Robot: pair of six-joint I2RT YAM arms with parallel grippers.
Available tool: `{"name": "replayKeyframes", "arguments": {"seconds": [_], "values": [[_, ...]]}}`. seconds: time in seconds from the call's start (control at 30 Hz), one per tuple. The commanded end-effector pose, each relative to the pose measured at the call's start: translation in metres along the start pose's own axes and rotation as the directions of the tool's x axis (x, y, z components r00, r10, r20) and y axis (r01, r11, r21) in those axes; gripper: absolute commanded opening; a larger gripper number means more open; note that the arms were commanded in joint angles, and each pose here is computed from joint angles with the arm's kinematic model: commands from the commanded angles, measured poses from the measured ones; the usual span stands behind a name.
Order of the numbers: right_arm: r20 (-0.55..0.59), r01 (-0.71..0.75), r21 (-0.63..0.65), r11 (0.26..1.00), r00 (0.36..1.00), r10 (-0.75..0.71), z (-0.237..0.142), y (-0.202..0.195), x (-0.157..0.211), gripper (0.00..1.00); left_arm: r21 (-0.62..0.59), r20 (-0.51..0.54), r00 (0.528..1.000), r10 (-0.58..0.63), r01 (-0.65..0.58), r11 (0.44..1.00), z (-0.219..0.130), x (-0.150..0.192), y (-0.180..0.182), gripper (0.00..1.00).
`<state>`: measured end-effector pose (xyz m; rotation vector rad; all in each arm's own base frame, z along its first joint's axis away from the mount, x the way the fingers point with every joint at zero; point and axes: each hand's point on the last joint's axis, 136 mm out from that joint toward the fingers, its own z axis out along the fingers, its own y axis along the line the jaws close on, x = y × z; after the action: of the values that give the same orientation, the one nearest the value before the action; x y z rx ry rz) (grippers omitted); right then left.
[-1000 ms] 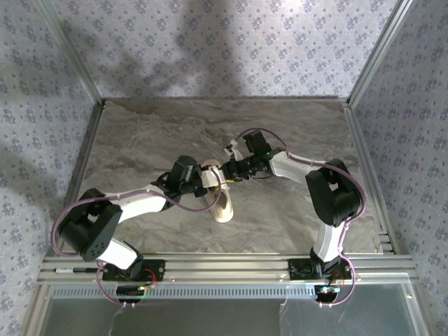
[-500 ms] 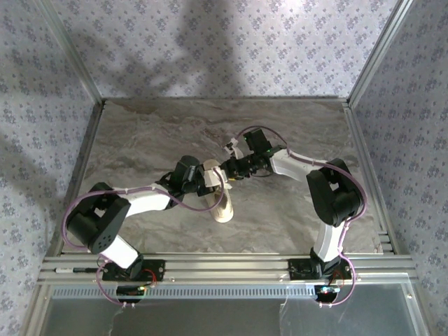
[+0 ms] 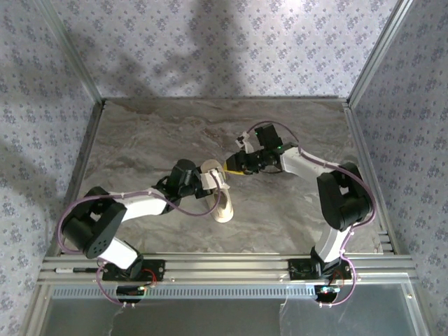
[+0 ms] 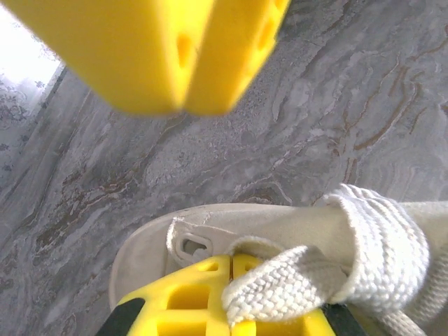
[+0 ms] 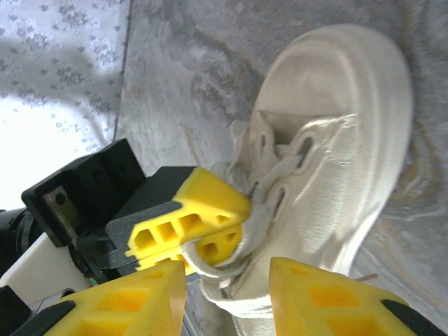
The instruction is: Tie the shoes
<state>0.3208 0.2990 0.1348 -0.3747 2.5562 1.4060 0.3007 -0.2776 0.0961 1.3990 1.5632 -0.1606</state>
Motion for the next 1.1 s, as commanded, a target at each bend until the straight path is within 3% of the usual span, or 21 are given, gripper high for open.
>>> {"name": "replayKeyframes", "arguments": {"seconds": [0.0,0.3,0.57,0.7,1.07], "values": [[-0.025,-0.06,0.029,0.998,0.998,0.061,0.005,-0.008,0.011,0.37,-0.001,0.047,0.999,0.005,-0.004,1.0,-0.008,-0.011,-0.004,0.0],[-0.063,-0.068,-0.03,0.997,0.996,0.066,0.027,0.0,0.02,0.39,-0.009,0.069,0.998,0.014,-0.013,1.0,-0.014,-0.015,-0.009,0.0],[-0.015,-0.073,-0.037,0.997,0.997,0.072,0.015,-0.005,0.015,0.39,-0.063,0.071,0.997,0.011,-0.006,0.998,-0.011,-0.024,0.005,0.0],[-0.009,-0.066,-0.064,0.996,0.998,0.065,0.012,-0.004,0.014,0.39,-0.013,0.074,0.994,0.085,-0.085,0.996,-0.006,-0.029,-0.002,0.0],[-0.008,-0.051,-0.117,0.992,0.999,0.05,0.017,0.006,0.013,0.38,-0.016,0.068,0.995,0.077,-0.076,0.997,-0.005,-0.029,-0.002,0.0]]}}
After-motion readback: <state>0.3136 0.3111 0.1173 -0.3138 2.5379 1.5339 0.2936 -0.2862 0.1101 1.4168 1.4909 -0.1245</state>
